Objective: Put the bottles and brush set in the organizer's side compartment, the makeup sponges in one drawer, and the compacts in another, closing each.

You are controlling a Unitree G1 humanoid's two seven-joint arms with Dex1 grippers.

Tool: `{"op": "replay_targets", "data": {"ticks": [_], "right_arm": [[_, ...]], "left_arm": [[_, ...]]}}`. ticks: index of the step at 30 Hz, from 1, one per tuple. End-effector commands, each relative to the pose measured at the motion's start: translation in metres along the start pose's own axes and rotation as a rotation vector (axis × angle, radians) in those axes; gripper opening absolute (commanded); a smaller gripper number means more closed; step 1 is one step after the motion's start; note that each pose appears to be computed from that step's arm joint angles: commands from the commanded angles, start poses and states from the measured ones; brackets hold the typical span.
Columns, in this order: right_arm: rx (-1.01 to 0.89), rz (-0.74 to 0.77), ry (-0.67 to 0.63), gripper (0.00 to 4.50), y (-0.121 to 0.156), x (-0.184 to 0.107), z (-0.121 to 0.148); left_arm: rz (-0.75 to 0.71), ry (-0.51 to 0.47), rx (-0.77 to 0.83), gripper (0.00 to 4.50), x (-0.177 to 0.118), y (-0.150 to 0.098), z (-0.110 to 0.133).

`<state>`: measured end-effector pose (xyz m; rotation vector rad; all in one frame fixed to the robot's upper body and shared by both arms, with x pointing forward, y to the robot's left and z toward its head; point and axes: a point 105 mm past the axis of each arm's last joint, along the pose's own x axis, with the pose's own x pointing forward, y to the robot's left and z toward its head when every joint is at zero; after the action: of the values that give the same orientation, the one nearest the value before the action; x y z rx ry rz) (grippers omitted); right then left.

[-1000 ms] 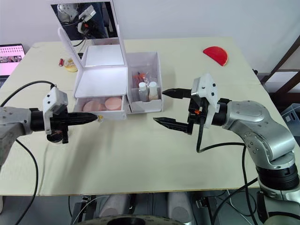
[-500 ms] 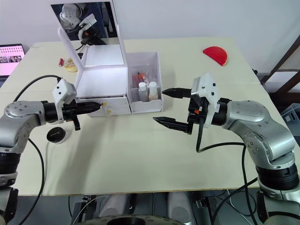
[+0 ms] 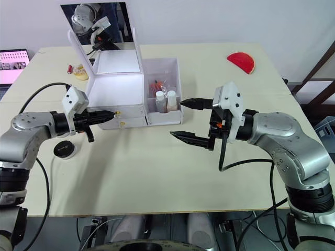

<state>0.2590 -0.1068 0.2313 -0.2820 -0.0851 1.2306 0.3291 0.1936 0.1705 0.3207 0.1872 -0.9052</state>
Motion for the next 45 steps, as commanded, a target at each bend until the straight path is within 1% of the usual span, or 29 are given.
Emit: {"op": "replay_targets", "data": {"ticks": [1,3,5,8,9,13,15,16,18,20,21,22,23,25,26,29,34,41,45], "right_arm": [[-0.048,0.001,-0.022,4.50,0.000,-0.004,0.012],[-0.035,-0.006,-0.014,4.50,-0.002,-0.008,0.011],[-0.006,-0.036,0.002,4.50,-0.006,-0.015,0.008],[0.016,-0.099,0.071,4.50,-0.015,-0.032,-0.004],[0.033,-0.125,0.078,4.50,-0.017,-0.039,-0.007],[0.116,-0.246,0.122,4.50,-0.028,-0.079,-0.021],[0.135,-0.320,0.142,4.50,-0.033,-0.104,-0.029],[0.147,-0.346,0.158,4.50,-0.034,-0.116,-0.034],[0.172,-0.395,0.226,4.50,-0.033,-0.141,-0.050],[0.186,-0.446,0.294,4.50,-0.034,-0.164,-0.066],[0.189,-0.485,0.325,4.50,-0.036,-0.176,-0.073],[0.195,-0.515,0.361,4.50,-0.037,-0.187,-0.080],[0.194,-0.544,0.395,4.50,-0.038,-0.198,-0.087],[0.201,-0.587,0.456,4.50,-0.039,-0.216,-0.100],[0.202,-0.591,0.466,4.50,-0.039,-0.220,-0.103],[0.189,-0.595,0.448,4.50,-0.039,-0.225,-0.103],[0.193,-0.572,0.453,4.50,-0.035,-0.227,-0.108],[0.162,-0.554,0.386,4.50,-0.039,-0.213,-0.095],[0.143,-0.530,0.335,4.50,-0.043,-0.193,-0.084]], "left_arm": [[-0.004,-0.058,0.030,0.02,-0.020,-0.002,0.023],[-0.026,-0.072,-0.002,0.02,-0.033,-0.008,0.029],[-0.038,-0.088,-0.041,0.02,-0.053,-0.013,0.034],[0.005,-0.088,-0.106,0.02,-0.089,-0.013,0.032],[0.043,-0.089,-0.117,0.02,-0.102,-0.011,0.031],[0.296,-0.029,-0.138,0.02,-0.167,0.009,0.006],[0.424,-0.016,-0.176,0.55,-0.203,0.016,-0.007],[0.474,-0.005,-0.194,0.89,-0.218,0.018,-0.014],[0.542,0.049,-0.253,1.87,-0.247,0.015,-0.034],[0.591,0.079,-0.298,2.96,-0.268,0.011,-0.049],[0.616,0.082,-0.315,3.39,-0.276,0.010,-0.055],[0.638,0.083,-0.331,3.99,-0.283,0.010,-0.059],[0.659,0.083,-0.342,4.45,-0.289,0.009,-0.064],[0.703,0.088,-0.354,4.45,-0.301,0.008,-0.072],[0.715,0.088,-0.355,4.45,-0.304,0.008,-0.074],[0.728,0.067,-0.354,4.45,-0.307,0.009,-0.073],[0.726,0.075,-0.347,4.45,-0.307,0.010,-0.074],[0.706,0.067,-0.322,4.45,-0.302,0.015,-0.069],[0.675,0.067,-0.282,4.45,-0.287,0.016,-0.065]]}}
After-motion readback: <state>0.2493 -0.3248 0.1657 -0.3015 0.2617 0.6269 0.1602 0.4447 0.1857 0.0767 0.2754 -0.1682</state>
